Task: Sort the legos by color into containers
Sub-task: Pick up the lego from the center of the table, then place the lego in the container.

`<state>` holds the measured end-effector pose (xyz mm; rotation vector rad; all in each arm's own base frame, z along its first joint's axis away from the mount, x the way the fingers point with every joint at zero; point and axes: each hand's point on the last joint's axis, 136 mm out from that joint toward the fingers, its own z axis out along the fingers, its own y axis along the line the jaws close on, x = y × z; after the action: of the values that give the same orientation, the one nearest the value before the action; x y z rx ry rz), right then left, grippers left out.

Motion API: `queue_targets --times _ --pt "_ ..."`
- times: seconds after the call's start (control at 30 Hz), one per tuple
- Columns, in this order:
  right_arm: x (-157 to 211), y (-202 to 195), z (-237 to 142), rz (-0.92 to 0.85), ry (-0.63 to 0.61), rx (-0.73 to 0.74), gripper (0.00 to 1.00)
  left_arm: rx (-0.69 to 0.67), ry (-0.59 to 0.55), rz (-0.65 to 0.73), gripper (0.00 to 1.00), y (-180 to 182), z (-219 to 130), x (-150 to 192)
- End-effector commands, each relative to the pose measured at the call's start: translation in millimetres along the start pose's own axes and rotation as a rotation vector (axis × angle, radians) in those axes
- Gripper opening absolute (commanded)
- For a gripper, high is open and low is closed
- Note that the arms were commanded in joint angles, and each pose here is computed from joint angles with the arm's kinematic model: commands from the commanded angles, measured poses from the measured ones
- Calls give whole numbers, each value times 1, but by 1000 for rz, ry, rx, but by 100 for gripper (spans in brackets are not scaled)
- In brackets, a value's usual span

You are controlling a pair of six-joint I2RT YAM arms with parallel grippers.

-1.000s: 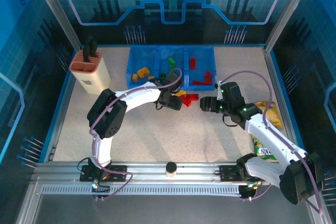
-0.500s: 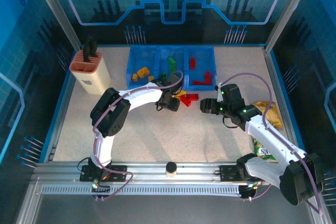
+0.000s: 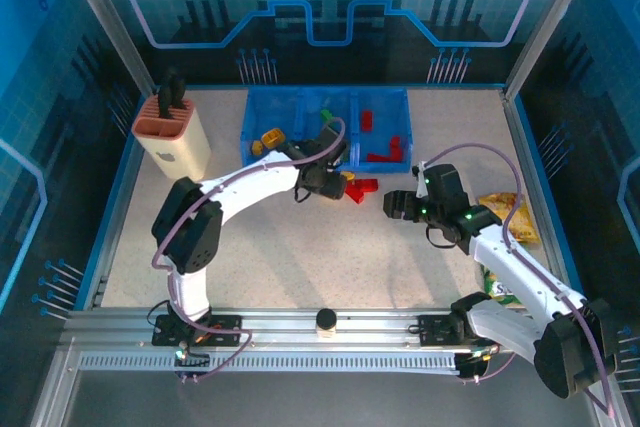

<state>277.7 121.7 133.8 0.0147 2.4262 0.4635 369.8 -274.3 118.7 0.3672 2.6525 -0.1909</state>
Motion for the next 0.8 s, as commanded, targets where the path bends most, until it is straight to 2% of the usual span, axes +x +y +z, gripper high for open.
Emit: queue_targets --times 0.0,0.2,0.5,0.57,0.67,0.77 --pt "-1 2 -1 26 -13 -27 81 -9 -75 -34 46 11 -20 -37" --pt "4 0 -8 29 -18 -25 81 -37 -91 -70 47 27 -6 -79" --pt "8 1 -13 34 -14 -36 80 -86 -99 -95 48 49 17 -114" --pt "8 3 -13 37 -13 -47 81 -78 -116 -96 55 49 12 -122" --pt "7 7 -11 29 -8 -51 81 -58 -168 -97 76 45 -5 -134" --pt "8 14 -8 9 8 -57 81 -52 -230 -97 81 43 -30 -143"
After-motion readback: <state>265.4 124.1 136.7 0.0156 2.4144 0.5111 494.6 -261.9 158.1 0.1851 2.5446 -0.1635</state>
